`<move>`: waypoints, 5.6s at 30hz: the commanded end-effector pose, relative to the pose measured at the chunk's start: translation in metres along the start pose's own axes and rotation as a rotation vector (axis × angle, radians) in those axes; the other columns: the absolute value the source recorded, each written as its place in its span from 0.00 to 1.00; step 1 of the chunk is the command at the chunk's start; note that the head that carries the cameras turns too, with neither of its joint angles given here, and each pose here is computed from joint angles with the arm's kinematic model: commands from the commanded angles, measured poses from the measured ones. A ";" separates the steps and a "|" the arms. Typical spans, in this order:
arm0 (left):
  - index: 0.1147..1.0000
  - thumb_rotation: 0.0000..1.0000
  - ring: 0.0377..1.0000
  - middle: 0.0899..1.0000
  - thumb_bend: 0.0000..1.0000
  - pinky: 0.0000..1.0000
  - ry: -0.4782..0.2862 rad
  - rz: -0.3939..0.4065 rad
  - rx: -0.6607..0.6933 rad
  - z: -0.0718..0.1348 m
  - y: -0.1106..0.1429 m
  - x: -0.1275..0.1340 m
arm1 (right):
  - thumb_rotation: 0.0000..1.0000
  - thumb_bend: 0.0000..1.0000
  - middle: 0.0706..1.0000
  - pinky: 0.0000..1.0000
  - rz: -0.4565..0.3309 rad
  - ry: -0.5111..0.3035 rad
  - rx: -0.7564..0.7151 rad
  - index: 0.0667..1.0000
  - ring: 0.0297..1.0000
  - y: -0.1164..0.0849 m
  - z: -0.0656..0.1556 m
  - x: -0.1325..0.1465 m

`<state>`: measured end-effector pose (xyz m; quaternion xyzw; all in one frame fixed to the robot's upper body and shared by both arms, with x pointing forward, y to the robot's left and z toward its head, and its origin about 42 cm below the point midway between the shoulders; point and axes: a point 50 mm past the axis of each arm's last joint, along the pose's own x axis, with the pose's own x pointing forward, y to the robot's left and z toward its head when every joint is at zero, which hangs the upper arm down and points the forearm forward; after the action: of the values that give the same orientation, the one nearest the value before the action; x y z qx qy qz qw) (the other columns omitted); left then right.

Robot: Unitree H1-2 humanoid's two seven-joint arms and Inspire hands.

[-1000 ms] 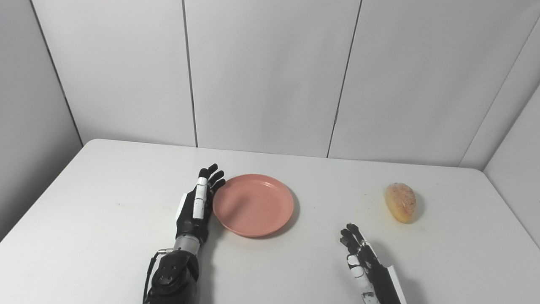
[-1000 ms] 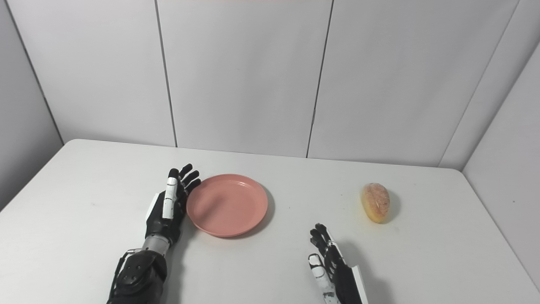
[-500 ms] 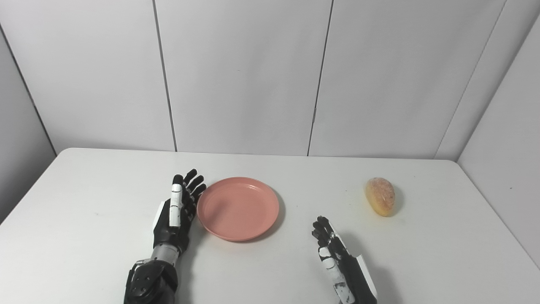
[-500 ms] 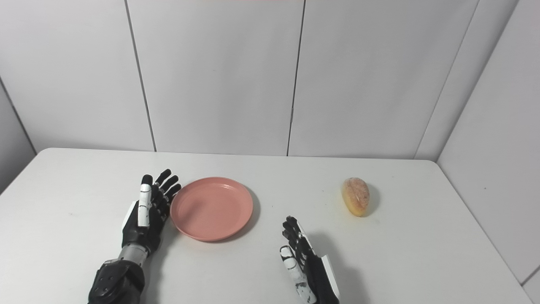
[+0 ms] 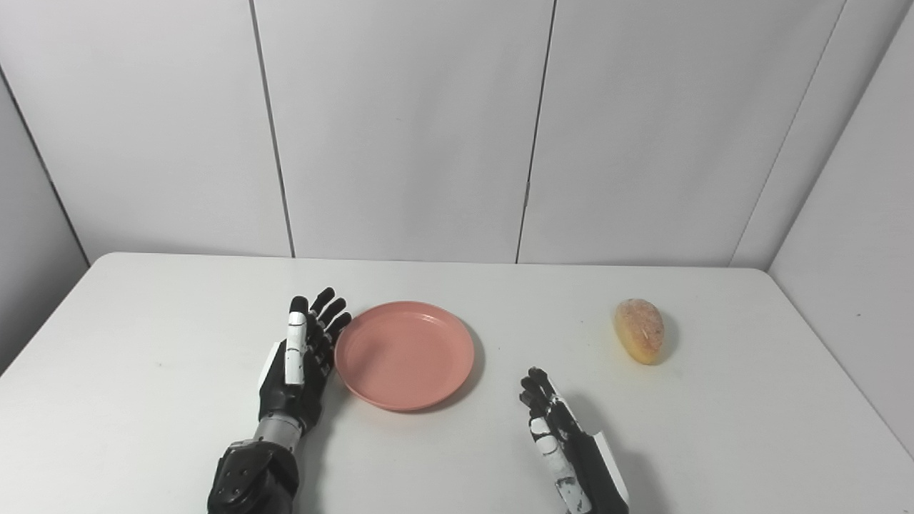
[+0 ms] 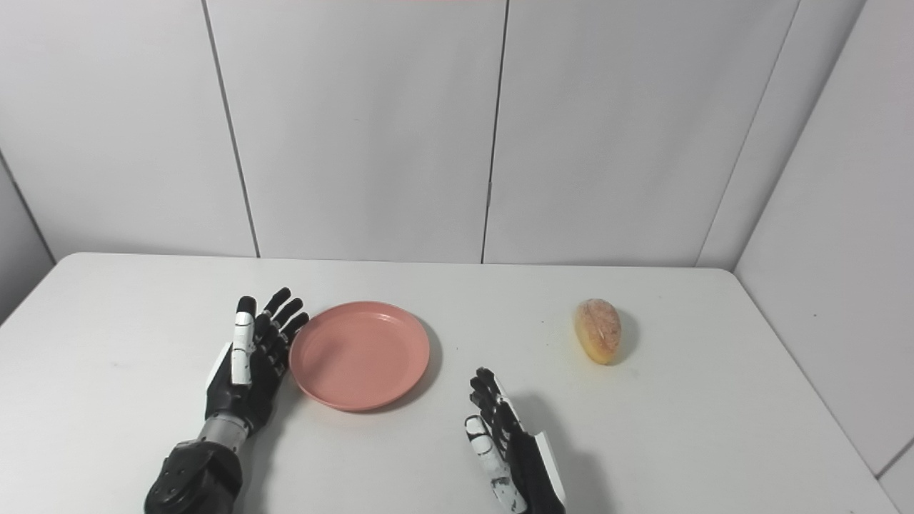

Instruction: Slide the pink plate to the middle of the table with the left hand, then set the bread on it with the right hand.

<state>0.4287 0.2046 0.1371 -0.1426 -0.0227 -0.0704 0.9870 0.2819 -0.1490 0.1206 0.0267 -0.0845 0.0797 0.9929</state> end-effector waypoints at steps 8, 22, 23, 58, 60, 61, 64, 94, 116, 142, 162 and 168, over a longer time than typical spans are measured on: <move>0.89 1.00 0.93 0.93 0.78 0.94 -0.013 -0.057 -0.032 0.005 -0.014 0.001 | 0.87 0.64 0.93 0.96 0.011 -0.042 0.013 0.94 0.93 0.001 0.011 0.005; 0.89 1.00 0.94 0.93 0.77 0.96 -0.020 -0.082 0.000 0.003 -0.021 -0.002 | 0.87 0.65 0.93 0.99 0.015 -0.042 0.004 0.94 0.94 -0.001 0.009 0.004; 0.90 1.00 0.94 0.94 0.77 0.96 -0.022 -0.080 0.010 0.002 -0.021 -0.002 | 0.87 0.65 0.93 0.99 0.015 -0.043 0.004 0.94 0.94 -0.001 0.009 0.004; 0.98 1.00 1.00 0.99 0.75 1.00 -0.097 0.006 0.096 -0.020 -0.040 0.023 | 0.82 0.63 0.91 0.93 -0.117 -0.250 -0.356 0.93 0.91 -0.056 0.048 0.028; 0.98 1.00 1.00 0.99 0.74 1.00 -0.097 0.003 0.090 -0.021 -0.039 0.023 | 0.81 0.61 0.91 0.93 -0.117 -0.237 -0.429 0.94 0.91 -0.064 0.060 0.033; 0.98 1.00 1.00 0.99 0.74 1.00 -0.096 0.002 0.088 -0.021 -0.038 0.022 | 0.79 0.62 0.92 0.93 -0.120 -0.223 -0.464 0.95 0.92 -0.067 0.066 0.035; 0.98 1.00 1.00 0.99 0.74 1.00 -0.092 -0.002 0.088 -0.022 -0.036 0.021 | 0.73 0.63 0.93 0.92 -0.130 -0.200 -0.549 0.96 0.91 -0.078 0.080 0.040; 0.97 1.00 0.98 0.98 0.72 1.00 -0.072 -0.003 0.085 -0.023 -0.028 0.018 | 0.39 0.78 0.87 0.77 -0.320 -0.086 -1.106 0.91 0.84 -0.156 0.116 0.160; 0.97 1.00 0.98 0.98 0.72 1.00 -0.075 -0.002 0.077 -0.022 -0.029 0.018 | 0.41 0.80 0.86 0.82 -0.384 0.073 -1.253 0.88 0.85 -0.192 0.093 0.180; 0.97 1.00 0.98 0.98 0.72 1.00 -0.080 -0.003 0.079 -0.020 -0.030 0.016 | 0.16 0.73 0.64 0.43 -0.350 0.151 -1.165 0.72 0.53 -0.184 0.068 0.176; 0.97 1.00 0.98 0.98 0.72 1.00 -0.078 -0.003 0.073 -0.019 -0.032 0.015 | 0.03 0.52 0.43 0.36 -0.322 0.092 -1.203 0.49 0.44 -0.180 0.059 0.172; 0.97 1.00 0.98 0.98 0.72 1.00 -0.076 0.002 0.077 -0.019 -0.033 0.015 | 0.00 0.51 0.36 0.28 -0.351 0.040 -1.187 0.48 0.36 -0.180 0.061 0.170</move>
<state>0.4431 0.1710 0.1315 -0.1006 -0.0616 -0.0615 0.9911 0.4607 -0.3005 0.1817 -0.5235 -0.0434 -0.1297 0.8410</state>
